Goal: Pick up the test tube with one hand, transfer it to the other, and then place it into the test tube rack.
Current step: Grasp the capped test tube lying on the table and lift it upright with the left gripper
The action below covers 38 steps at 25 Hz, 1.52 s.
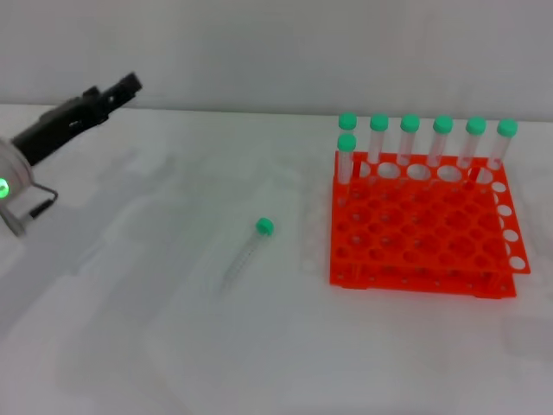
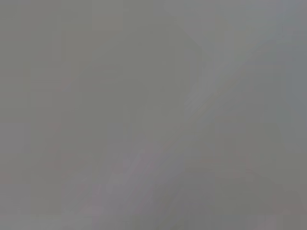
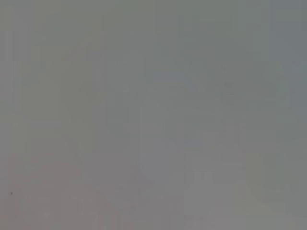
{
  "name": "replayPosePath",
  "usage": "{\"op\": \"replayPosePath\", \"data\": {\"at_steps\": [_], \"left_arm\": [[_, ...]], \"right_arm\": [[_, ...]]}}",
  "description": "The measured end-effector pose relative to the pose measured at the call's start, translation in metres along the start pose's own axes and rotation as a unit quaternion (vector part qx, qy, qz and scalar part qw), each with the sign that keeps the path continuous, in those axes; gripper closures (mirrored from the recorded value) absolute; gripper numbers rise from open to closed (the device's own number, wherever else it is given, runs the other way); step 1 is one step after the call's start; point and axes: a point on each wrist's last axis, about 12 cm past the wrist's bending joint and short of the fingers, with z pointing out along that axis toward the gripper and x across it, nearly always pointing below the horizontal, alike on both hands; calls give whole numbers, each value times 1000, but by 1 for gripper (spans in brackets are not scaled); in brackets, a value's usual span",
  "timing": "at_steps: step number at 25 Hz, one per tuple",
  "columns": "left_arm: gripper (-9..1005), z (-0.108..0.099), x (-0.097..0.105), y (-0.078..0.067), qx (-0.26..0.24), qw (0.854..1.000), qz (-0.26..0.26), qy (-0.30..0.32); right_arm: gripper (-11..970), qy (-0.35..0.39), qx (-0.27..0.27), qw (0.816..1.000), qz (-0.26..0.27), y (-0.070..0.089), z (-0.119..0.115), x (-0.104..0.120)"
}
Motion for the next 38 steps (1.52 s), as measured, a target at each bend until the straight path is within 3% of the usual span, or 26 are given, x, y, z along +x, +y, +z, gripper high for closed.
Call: {"op": "replayPosePath", "data": {"at_steps": [5,8,14,15,17,25,31,32,33,38], "left_arm": [[119,8,-51,-16,43,994,17,95],[119,10,-73,-28,40,985,20,166],[119,18,-97,-52,-4,956,21,294],[120,20,-100,-58,-11,943,22,331],[120,23,-101,-63,-17,934,25,357],[120,49,-89,-95,-61,885,54,458],[121,76,-49,-112,-83,841,76,530],[121,76,-49,-112,-83,841,76,530],[121,83,-36,-120,-91,829,95,544],[121,90,-22,-134,-90,815,116,561]], "right_arm": [[99,-1,-5,1000,1,2,-1,0],[99,0,-4,1000,1,1,-2,1],[99,0,1,1000,-1,-2,-4,1],[99,0,0,1000,-1,-2,-4,1],[99,0,-1,1000,-1,-1,-3,0],[99,4,2,1000,-1,-2,-1,1],[99,5,4,1000,-1,-2,0,1],[99,5,3,1000,-1,-2,0,1],[99,5,3,1000,0,-2,0,1],[98,6,3,1000,0,-1,0,1]]}}
